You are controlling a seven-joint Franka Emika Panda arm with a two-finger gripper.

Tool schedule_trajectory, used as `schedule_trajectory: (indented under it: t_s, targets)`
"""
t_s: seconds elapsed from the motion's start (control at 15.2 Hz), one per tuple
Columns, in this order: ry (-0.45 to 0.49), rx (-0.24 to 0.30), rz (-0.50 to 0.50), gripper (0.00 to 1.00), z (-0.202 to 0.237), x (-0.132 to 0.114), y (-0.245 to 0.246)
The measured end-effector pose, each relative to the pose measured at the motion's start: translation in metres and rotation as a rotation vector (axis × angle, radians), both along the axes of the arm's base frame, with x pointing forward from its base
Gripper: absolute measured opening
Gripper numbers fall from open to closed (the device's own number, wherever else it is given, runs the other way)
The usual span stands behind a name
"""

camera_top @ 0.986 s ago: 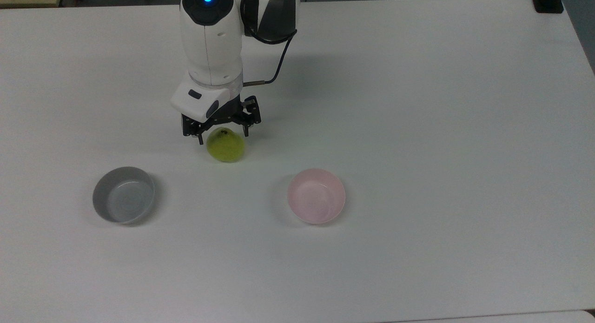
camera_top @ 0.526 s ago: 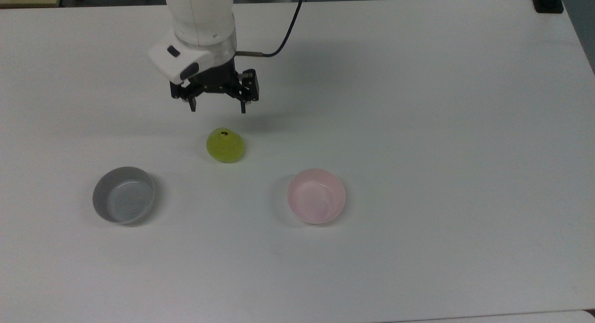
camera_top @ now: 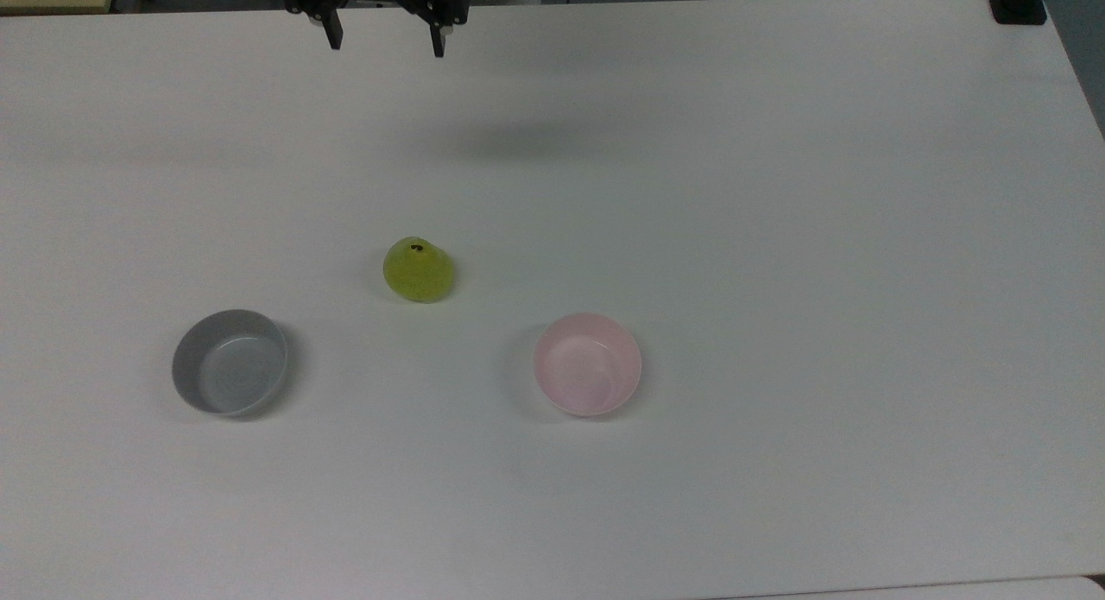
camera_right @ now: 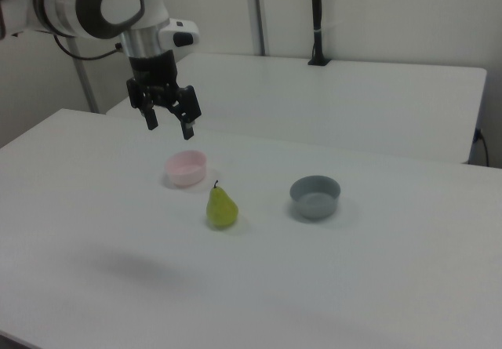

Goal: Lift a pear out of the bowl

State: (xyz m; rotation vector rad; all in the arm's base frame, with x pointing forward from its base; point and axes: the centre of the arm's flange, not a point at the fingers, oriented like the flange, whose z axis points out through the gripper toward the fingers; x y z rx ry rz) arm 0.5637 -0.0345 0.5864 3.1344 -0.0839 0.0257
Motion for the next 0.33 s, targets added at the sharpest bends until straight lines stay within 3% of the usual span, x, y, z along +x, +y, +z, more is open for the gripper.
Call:
schedule_trajectory:
  t_s: [0.33]
  targets:
    - [0.012,0.0,-0.016,1.0,-0.003,0.0005,-0.0013]
